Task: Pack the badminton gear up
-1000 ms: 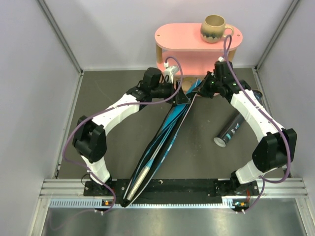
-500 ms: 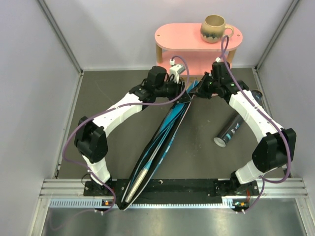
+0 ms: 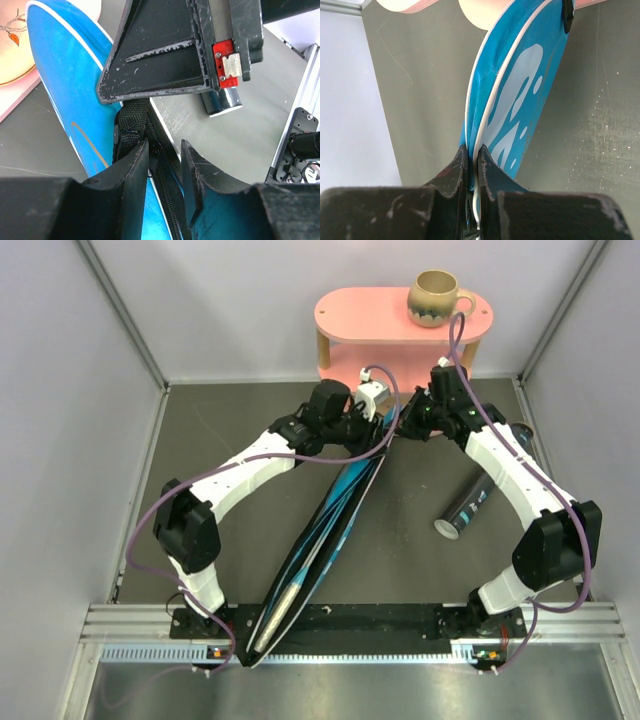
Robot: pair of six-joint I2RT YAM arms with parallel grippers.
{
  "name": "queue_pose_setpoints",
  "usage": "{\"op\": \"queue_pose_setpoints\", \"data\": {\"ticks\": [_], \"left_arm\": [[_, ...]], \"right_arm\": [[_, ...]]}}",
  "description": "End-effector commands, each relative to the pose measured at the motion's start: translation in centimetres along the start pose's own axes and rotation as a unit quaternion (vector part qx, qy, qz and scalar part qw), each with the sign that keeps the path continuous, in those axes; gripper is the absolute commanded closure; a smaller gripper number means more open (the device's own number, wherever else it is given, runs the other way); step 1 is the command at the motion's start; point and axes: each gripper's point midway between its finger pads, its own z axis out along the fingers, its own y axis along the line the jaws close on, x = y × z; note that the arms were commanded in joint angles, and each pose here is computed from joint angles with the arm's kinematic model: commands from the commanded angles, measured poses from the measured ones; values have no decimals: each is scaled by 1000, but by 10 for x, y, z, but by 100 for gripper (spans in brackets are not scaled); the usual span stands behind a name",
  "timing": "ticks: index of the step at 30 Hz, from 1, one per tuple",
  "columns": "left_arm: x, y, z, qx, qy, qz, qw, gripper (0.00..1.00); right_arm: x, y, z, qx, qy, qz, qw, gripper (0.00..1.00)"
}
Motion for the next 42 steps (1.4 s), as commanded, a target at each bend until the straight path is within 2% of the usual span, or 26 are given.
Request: {"op": "queue_pose_setpoints", "data": {"ticks": [1,3,6,10,18,20,22,24,29,33,36,42], "left_arm": [[-2,6,-9,-20,8,12,1000,61],[-2,5,-9,-17,9,10,1000,56],[-3,4,-10,-12,7,2,1000,57],[-2,1,-8,1,10,-6,1000,68],[2,3,-9,-3,19,-9,1000,74],[3,3,-9,-4,20,-9,1000,80],[1,4,-12,-12,17,-4,1000,94],[-1,5,-15,-18,16,-2,1000,100],[-11,2,-28,-38,7,-6,999,100],[-10,-15,-39,-25,3,-14,1000,100],[5,-26,-47,-21,13,-32,999,100],[34,-42,-78,-43,16,-4,999,100]], "right_arm": [[-16,40,-19,-59,-29,-10,998,100],[-16,40,-20,-60,-29,-9,998,100],[-17,39,-19,-59,-30,-9,998,100],[-16,40,-19,-60,-29,-10,998,100],[-16,41,-17,-61,-27,-4,998,100],[-17,41,-18,-61,-29,-3,998,100],[-19,40,-18,-58,-34,-3,998,100],[-18,38,-16,-54,-36,-1,998,100],[-26,32,-12,-41,-60,5,997,100],[-37,21,-8,-15,-93,16,995,100],[-47,13,-7,-11,-127,41,991,100],[-69,-21,-11,24,-175,105,979,100]]}}
